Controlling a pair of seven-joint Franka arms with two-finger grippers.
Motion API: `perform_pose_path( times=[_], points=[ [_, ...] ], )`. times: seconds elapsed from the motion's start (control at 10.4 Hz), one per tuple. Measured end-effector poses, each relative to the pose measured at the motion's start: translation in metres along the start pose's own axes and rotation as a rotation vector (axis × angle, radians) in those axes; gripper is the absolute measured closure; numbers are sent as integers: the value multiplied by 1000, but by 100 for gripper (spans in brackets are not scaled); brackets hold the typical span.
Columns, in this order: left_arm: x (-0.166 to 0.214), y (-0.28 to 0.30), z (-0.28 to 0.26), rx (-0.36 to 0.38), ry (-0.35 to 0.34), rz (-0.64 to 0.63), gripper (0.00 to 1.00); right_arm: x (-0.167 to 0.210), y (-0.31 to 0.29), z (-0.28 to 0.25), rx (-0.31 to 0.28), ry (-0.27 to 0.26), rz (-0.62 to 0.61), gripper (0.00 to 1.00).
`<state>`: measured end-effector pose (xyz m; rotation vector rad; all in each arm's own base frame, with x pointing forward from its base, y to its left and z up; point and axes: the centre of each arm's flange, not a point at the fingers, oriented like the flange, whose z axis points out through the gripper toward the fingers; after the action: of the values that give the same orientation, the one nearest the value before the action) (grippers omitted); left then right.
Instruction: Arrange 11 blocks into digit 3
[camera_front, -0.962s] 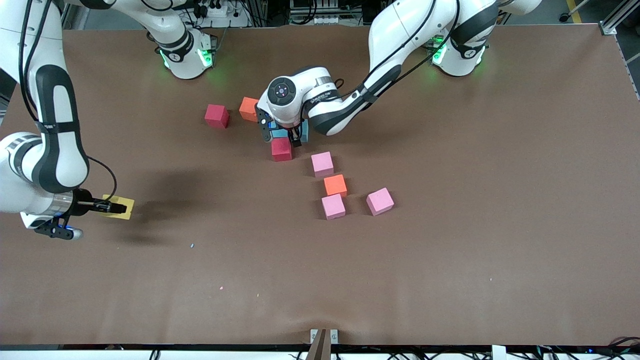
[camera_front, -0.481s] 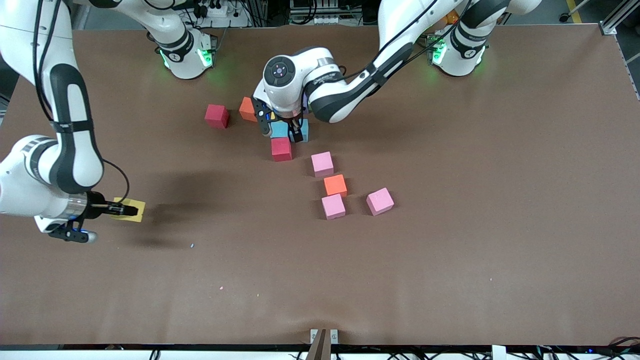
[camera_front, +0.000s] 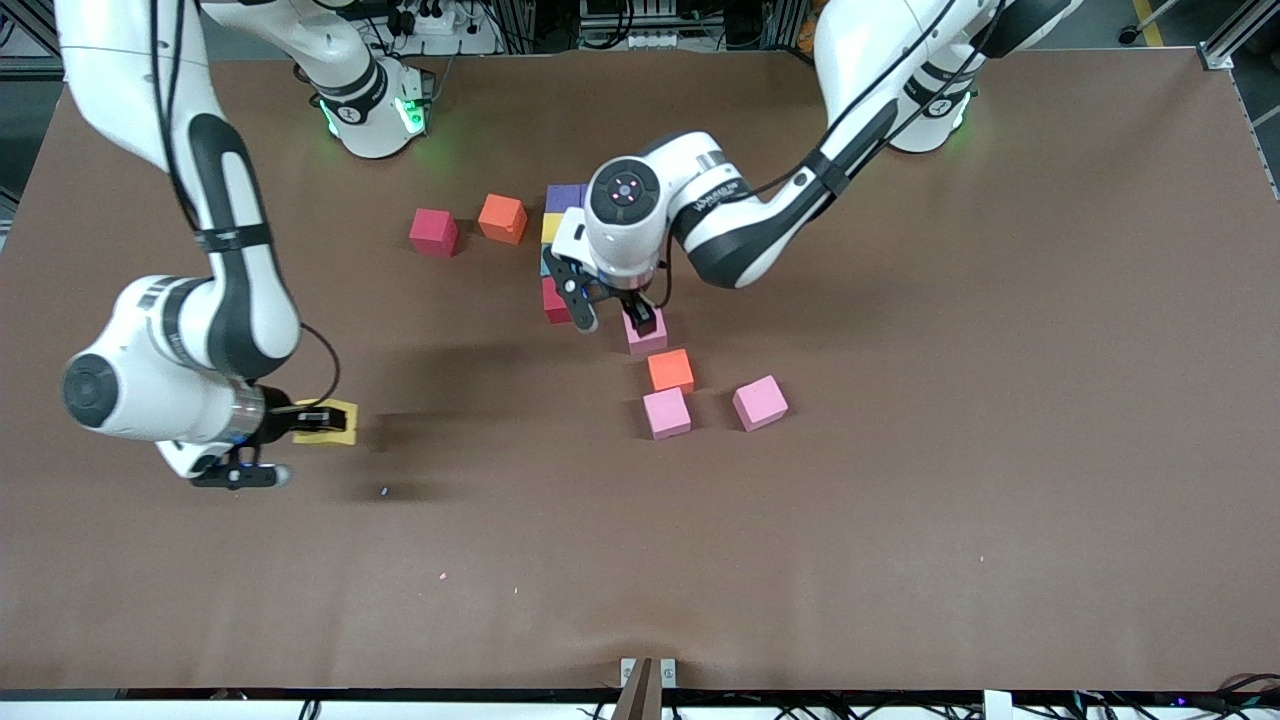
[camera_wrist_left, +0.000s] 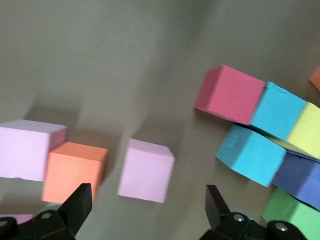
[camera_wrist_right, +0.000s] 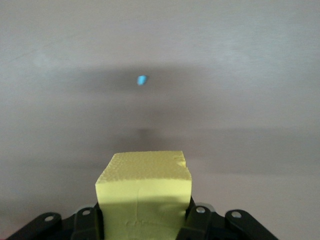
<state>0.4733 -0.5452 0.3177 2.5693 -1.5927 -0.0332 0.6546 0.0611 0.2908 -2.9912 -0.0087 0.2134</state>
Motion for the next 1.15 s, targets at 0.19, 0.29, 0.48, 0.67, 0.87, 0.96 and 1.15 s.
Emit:
perform_pose_path(
  times=[0.19, 0.29, 0.48, 0.67, 0.87, 0.96, 1.15],
  points=[
    [5, -12, 14, 28, 67, 46, 0, -5, -46, 7, -11, -6, 0, 47],
    [5, -19, 25, 38, 90, 80, 0, -7, -61, 9, -14, -7, 5, 47],
    [-2, -25, 52, 32, 116, 109, 0, -9, -75, 13, -19, -7, 15, 47],
    [-14, -29, 73, 18, 100, 106, 0, -8, -69, 12, -21, -5, 28, 47],
    [-21, -26, 83, 9, 78, 110, 0, -6, -54, 9, -20, -1, 50, 47],
    [-23, -23, 88, 4, 67, 113, 0, -5, -48, 8, -20, 1, 59, 47],
    [-25, -17, 90, -1, 64, 119, 0, -5, -46, 7, -20, 2, 63, 47]
  ],
)
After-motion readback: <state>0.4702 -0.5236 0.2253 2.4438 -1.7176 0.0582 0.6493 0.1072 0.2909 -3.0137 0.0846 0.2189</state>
